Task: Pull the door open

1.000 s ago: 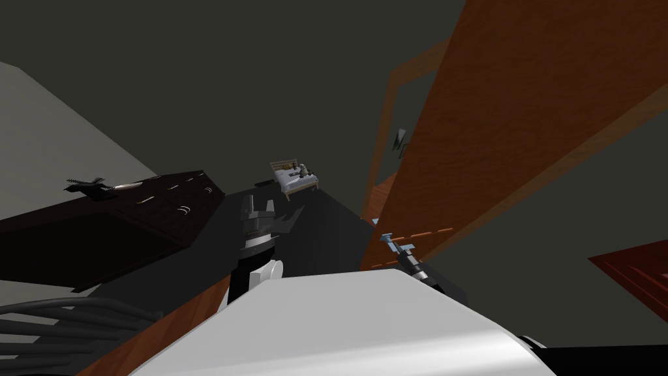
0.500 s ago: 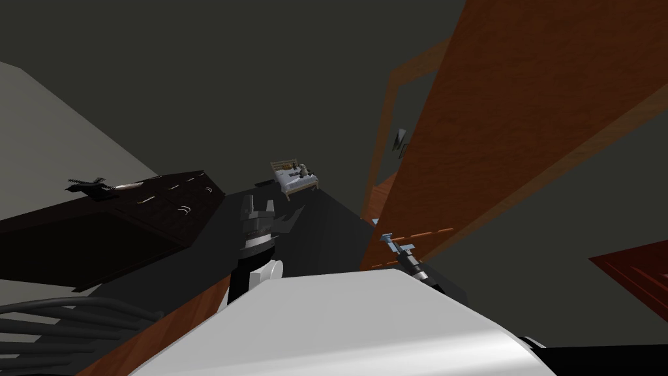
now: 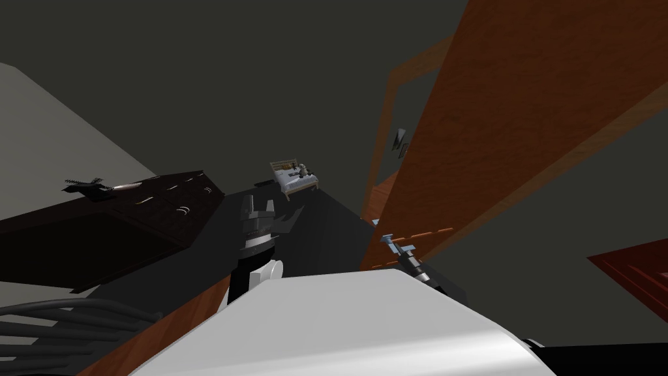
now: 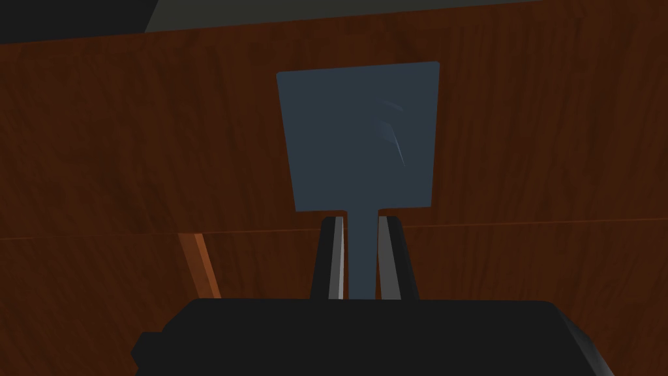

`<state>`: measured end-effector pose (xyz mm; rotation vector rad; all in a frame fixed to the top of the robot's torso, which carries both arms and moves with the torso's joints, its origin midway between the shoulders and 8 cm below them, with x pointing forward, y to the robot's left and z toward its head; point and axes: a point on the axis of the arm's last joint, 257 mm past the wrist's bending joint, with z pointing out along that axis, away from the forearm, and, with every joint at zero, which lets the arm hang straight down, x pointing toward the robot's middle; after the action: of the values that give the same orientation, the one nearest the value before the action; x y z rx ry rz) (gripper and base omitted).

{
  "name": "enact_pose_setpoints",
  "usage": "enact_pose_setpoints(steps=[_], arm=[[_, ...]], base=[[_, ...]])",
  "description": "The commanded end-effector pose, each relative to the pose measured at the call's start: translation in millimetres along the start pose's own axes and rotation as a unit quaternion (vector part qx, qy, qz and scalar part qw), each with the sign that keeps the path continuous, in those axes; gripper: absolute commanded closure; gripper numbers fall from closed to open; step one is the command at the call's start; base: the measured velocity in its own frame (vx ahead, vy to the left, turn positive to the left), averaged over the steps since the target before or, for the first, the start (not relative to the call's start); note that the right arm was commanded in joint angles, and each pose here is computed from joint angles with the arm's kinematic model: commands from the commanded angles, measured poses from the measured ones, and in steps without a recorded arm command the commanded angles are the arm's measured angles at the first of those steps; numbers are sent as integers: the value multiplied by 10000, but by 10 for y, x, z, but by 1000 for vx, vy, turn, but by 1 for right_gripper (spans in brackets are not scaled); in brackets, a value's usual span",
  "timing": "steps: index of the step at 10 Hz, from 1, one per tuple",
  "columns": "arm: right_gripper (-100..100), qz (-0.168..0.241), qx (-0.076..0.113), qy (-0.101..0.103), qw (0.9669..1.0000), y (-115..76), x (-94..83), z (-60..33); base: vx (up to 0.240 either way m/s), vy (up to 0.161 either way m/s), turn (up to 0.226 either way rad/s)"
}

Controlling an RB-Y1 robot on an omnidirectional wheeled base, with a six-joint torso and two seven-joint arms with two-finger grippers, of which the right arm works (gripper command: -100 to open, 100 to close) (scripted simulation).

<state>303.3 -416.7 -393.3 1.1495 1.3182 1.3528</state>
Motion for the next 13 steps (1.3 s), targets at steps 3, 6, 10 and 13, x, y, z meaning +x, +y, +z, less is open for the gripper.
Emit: enact_pose_setpoints(steps=[3,6,10,13], arm=[[100,18,3,27,10000,-9,33,-5],[100,18,3,27,10000,-9,33,-5],[100,13,13,-22,10000,-14,2,-161],[100,17,12,-28,10000,-19,6,-218]], base=[[1,3,9],[0,1,3],[3,9,25],[0,0,0]])
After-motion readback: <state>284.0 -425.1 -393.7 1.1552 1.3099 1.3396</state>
